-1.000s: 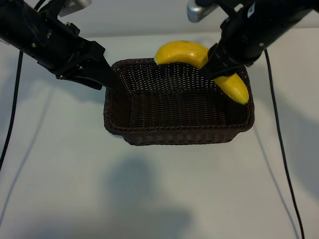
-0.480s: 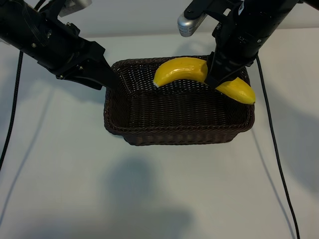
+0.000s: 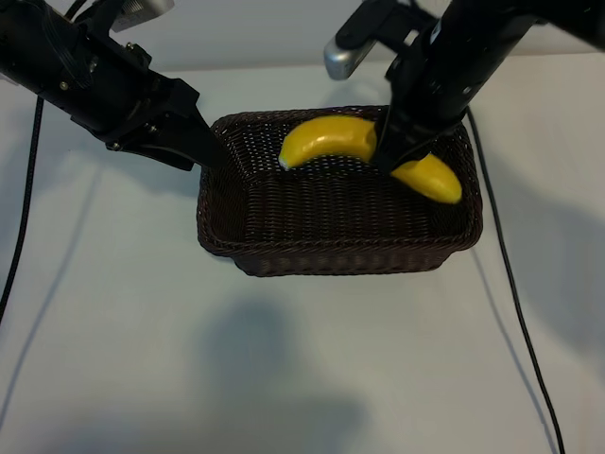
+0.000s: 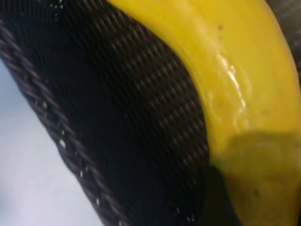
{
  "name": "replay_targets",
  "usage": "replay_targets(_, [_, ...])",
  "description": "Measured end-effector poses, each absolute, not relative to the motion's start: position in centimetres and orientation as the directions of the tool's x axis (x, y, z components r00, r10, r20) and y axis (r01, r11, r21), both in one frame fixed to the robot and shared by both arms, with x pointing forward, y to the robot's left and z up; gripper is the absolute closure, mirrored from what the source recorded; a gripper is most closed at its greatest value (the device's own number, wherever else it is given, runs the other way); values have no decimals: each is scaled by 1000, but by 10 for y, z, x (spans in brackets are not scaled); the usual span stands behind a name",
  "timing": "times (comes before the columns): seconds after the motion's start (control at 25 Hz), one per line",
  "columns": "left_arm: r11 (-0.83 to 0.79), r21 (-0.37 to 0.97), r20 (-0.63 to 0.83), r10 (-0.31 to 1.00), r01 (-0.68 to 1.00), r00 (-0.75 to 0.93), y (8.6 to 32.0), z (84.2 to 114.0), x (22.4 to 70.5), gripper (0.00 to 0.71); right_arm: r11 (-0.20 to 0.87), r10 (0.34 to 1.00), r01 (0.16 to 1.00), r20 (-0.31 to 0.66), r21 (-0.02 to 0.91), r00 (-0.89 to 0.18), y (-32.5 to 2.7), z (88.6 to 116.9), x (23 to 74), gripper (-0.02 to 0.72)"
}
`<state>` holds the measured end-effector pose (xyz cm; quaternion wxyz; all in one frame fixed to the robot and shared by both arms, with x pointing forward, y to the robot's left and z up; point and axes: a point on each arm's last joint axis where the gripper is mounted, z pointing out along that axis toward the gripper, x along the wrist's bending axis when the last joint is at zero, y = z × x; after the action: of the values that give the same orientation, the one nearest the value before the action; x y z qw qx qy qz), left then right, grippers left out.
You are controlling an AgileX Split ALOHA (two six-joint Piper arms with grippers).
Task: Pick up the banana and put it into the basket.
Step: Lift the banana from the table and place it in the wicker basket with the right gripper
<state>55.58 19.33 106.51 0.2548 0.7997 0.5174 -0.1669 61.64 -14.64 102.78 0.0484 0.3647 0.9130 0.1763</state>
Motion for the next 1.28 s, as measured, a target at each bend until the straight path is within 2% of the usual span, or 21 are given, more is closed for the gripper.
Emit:
replay_targets(0.4, [-347,244,-526,737,905,425,193,1065,556,244,677,679,659,68,328,-731,-141,991,630,307])
replay_targets(0.72, [-352,247,-525,735,903,430,193,1065,556,244,695,662,643,63,322,-747,-140,985,632,307])
replay_targets(1.2, [-353,248,-525,734,902,431,193,1065,556,244,679,670,651,77,340,-738,-138,984,633,307])
replay_targets(1.28, [-353,248,-525,734,902,431,193,1065,556,244,674,675,658,83,336,-733,-138,984,633,282])
